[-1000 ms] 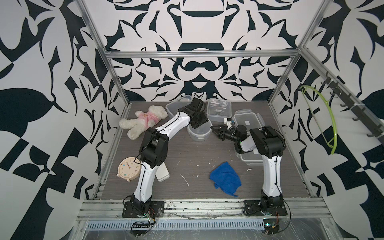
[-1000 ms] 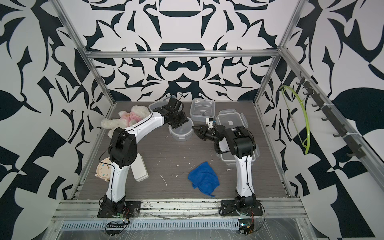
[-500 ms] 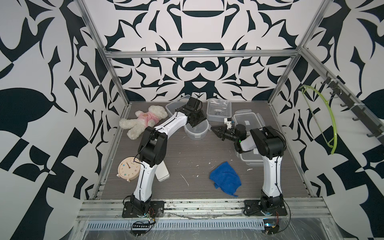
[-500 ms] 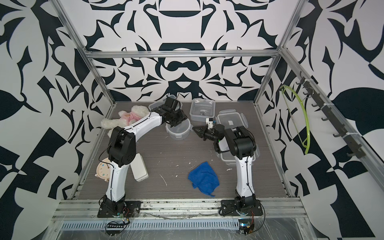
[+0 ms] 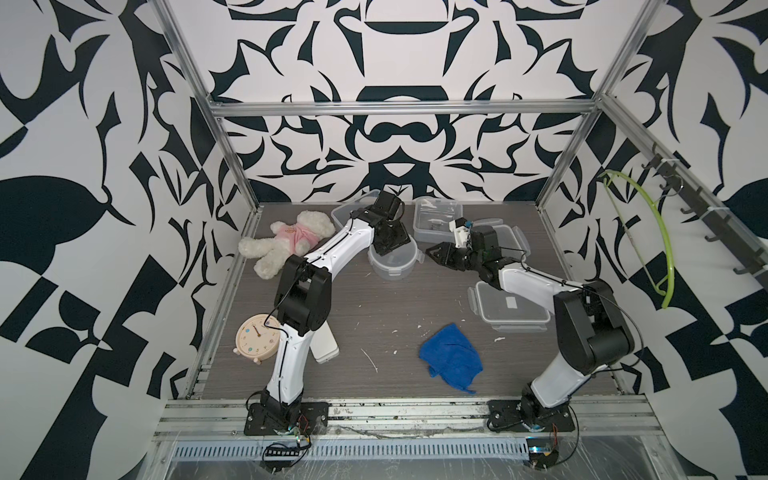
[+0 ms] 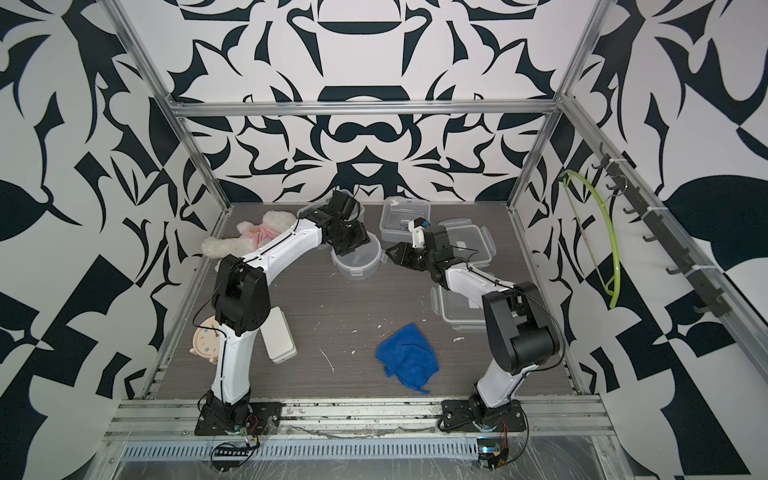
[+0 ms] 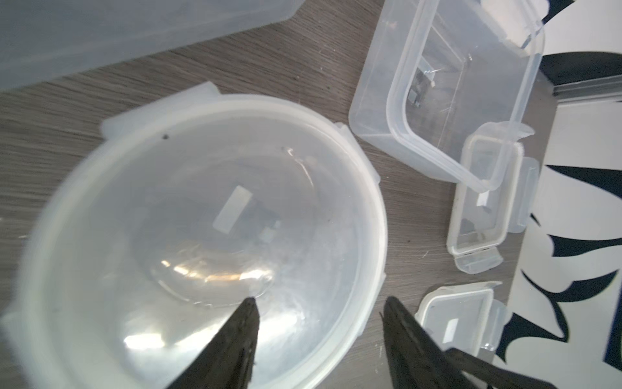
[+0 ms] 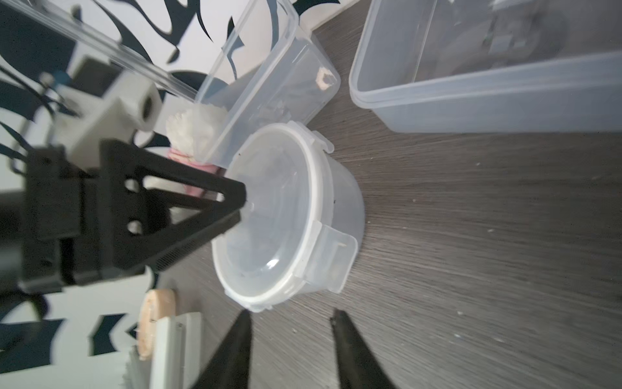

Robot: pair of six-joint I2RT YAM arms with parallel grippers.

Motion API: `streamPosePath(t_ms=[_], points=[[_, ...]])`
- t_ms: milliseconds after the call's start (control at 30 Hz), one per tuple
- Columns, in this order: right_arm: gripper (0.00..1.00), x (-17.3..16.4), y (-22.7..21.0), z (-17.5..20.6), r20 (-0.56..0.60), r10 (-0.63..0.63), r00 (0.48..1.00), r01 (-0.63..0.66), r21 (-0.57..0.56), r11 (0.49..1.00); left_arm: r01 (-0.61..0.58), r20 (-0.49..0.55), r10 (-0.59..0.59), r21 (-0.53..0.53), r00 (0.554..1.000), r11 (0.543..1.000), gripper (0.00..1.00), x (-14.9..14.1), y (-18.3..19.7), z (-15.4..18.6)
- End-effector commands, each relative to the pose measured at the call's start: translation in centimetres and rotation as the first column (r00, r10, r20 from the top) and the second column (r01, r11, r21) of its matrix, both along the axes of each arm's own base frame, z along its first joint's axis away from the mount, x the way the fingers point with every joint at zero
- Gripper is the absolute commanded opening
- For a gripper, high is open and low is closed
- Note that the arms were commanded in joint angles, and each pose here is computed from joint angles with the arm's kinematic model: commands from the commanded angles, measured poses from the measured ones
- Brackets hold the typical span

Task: Wipe the insides of the lunch boxes
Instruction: Adjust the lunch box at the center of the board.

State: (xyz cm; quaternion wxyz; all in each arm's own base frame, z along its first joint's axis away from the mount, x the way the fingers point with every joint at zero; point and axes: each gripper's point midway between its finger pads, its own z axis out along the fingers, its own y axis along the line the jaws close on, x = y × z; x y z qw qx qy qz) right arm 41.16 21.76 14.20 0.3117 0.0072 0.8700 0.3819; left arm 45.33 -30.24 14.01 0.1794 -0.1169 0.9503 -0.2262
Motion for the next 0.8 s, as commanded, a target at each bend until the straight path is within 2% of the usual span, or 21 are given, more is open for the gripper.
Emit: streamPosePath(t_ms=[0, 33, 67, 167, 300, 500, 767], points=[[0.10, -0.6, -1.3, -1.9, -0.024, -0.012, 1.000, 0.006, -0.217, 0.976, -0.055, 0.082, 0.047, 0.100, 0.995, 0.993, 0.63, 0.8, 4.4, 4.0], [0.03, -0.4, -1.2, -1.9, -0.024, -0.017, 1.000, 0.010, -0.242, 0.970, -0.069, 0.061, 0.062, 0.122, 0.996, 0.990, 0.63, 0.8, 5.5, 3.5], [0.00, 0.2, -1.1, -2.1, -0.021, -0.024, 0.999, 0.017, -0.269, 0.963, -0.081, 0.052, 0.074, 0.135, 0.996, 0.988, 0.63, 0.9, 6.3, 3.2], [0.00, 1.8, -0.5, -2.2, -0.029, -0.017, 0.999, 0.006, -0.319, 0.948, -0.116, 0.044, 0.110, 0.197, 0.993, 0.973, 0.63, 1.3, 8.6, 2.1], [0.00, 2.9, 0.8, -2.1, -0.025, 0.010, 1.000, -0.018, -0.372, 0.928, -0.136, 0.041, 0.130, 0.228, 0.991, 0.964, 0.63, 2.0, 10.0, 0.8], [0.00, 3.9, -0.1, -1.8, 0.038, -0.053, 0.998, 0.065, -0.521, 0.851, -0.100, -0.001, 0.102, 0.183, 0.995, 0.978, 0.63, 2.8, 8.3, -1.1], [0.00, 6.7, 0.8, -2.3, 0.022, -0.037, 0.999, 0.043, -0.578, 0.815, -0.060, -0.068, 0.074, 0.194, 0.995, 0.979, 0.63, 1.0, 6.6, -4.0]])
